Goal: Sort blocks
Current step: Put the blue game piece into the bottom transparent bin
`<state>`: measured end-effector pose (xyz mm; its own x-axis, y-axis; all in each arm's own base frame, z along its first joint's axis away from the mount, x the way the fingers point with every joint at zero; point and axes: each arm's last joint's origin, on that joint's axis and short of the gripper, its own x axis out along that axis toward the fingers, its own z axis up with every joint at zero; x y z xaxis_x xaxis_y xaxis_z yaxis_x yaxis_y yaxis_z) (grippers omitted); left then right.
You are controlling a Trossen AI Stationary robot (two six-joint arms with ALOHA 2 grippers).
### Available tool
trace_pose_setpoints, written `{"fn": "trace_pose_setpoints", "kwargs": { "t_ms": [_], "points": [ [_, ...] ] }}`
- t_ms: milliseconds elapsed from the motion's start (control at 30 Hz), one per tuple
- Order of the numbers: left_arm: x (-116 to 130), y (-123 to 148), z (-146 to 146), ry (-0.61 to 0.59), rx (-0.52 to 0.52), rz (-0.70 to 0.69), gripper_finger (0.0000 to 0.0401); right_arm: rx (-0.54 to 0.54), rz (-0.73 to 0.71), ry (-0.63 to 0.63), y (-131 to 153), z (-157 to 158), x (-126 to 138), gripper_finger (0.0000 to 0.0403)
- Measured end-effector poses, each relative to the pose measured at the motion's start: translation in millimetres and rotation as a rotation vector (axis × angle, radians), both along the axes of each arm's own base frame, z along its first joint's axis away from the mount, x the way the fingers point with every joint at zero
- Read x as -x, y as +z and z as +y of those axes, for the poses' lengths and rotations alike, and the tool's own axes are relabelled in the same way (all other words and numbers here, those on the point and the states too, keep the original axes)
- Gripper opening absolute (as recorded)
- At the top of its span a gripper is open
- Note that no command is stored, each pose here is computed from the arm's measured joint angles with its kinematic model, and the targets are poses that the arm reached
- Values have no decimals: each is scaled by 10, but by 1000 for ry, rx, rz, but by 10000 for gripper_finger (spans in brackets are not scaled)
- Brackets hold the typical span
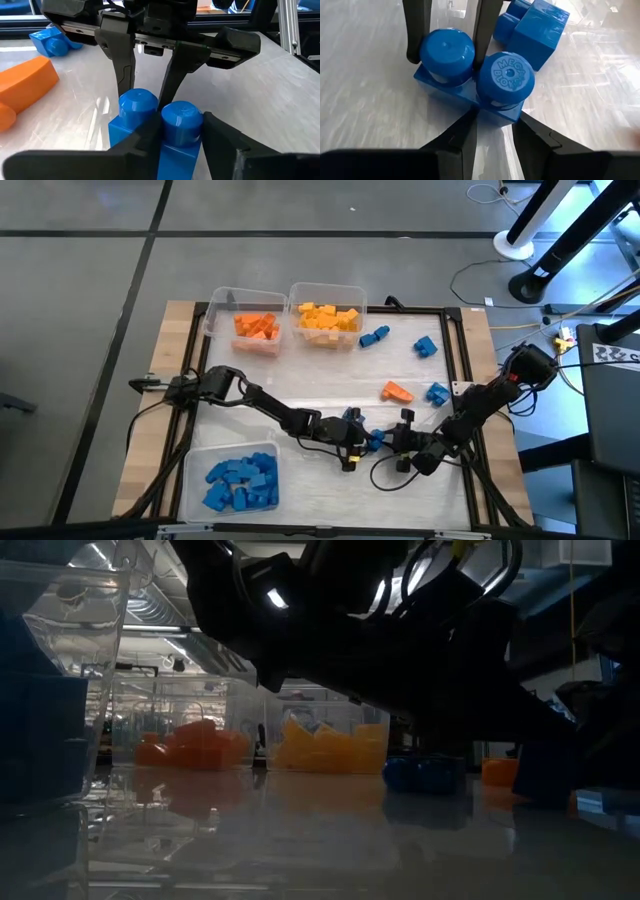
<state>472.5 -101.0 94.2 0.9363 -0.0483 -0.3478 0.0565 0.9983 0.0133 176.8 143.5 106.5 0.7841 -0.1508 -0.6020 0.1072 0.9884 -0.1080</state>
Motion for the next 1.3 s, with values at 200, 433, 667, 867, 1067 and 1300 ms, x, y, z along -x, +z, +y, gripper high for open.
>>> {"fn": "trace_pose_setpoints", "kwargs": {
  "t_ms": [200,433,667,867,1067,1300],
  "points": [
    [1,-1,2,1,-11,0,99,2,-1,-2,0,-1,0,120],
    [6,40,-22,-10,-56,-19,99,11,12,-1,-2,-5,4,120],
    [13,135,-30,-13,-56,-33,104,10,35,12,87,-35,44,120],
    [10,153,-17,-2,-60,-41,102,14,45,21,276,-123,140,120],
    [5,165,-6,13,-67,-53,105,16,14,79,483,-189,215,120],
    [19,359,1,28,-90,-79,106,32,-80,137,723,-260,284,120]
  ]
}}
